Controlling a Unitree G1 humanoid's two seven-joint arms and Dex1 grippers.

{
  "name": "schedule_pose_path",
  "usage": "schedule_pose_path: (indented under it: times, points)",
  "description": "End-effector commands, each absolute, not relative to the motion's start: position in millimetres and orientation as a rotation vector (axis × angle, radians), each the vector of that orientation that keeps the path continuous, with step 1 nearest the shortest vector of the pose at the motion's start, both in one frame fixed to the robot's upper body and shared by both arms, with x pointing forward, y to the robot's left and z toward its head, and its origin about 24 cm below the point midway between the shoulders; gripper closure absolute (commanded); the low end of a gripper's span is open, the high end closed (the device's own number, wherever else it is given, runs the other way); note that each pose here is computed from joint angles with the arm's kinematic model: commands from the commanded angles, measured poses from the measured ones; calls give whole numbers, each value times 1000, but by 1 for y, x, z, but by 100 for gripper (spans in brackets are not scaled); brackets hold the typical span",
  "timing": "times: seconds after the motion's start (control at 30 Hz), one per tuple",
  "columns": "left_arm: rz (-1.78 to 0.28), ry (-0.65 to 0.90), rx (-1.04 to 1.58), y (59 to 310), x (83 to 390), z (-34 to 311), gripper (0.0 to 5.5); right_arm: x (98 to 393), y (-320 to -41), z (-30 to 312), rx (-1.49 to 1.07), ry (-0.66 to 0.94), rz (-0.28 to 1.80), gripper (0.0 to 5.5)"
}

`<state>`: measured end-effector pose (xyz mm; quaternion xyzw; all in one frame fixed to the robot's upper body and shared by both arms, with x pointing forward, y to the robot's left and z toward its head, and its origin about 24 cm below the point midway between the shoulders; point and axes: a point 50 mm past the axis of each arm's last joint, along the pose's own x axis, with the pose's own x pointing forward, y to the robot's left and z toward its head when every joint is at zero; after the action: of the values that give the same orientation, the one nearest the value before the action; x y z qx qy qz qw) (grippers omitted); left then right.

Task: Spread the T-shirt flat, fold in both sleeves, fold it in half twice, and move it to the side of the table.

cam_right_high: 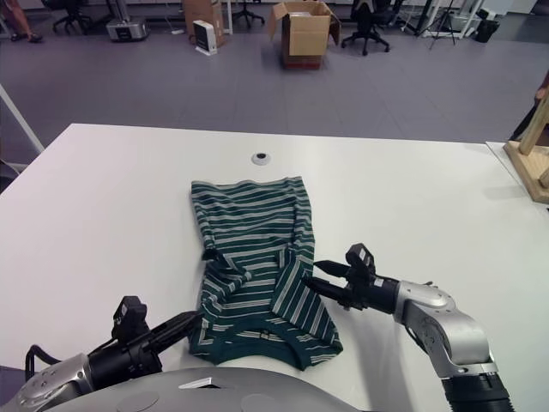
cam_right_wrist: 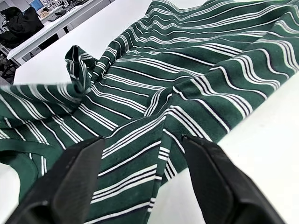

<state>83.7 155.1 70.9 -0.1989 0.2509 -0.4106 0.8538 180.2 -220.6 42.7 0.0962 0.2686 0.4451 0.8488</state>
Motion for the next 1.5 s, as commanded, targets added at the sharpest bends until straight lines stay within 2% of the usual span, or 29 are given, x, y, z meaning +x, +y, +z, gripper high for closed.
schedule_pose_path:
  times: [0.03,0.23,0.43,0.67,0.8,0.9,0.97,1.03,1.13,1.2,1.33,1.4,1.5]
  points:
    - [-979,565,-401,147,84,72,548,183,-219,44,185,554,935,243]
    - [-1043,612,-316,131,88,57,548,188,-217,44,169,562,958,243]
    - [-1101,701,-300,118,74,47,548,186,-213,41,155,576,972,243]
    - [-1222,716,-430,117,61,60,406,189,-215,41,142,577,967,243]
    - [-1290,683,-459,128,60,75,312,195,-214,42,133,552,954,243]
    - [-1275,596,-440,149,78,90,257,208,-214,46,131,491,914,243]
    - [-1228,469,-445,163,102,107,210,223,-213,51,134,431,879,243]
    - [-1145,370,-435,174,126,118,194,238,-205,53,132,395,872,243]
    - [-948,405,-284,179,159,92,194,256,-192,47,83,387,872,243]
    - [-937,432,-202,173,171,76,194,260,-181,45,83,388,920,243]
    - [-954,450,-89,168,194,56,194,241,-156,48,84,408,1177,243]
    - [-967,430,-66,168,209,55,194,225,-146,53,72,424,1340,243]
    - [-960,410,-19,165,226,53,194,213,-134,54,16,446,1466,243]
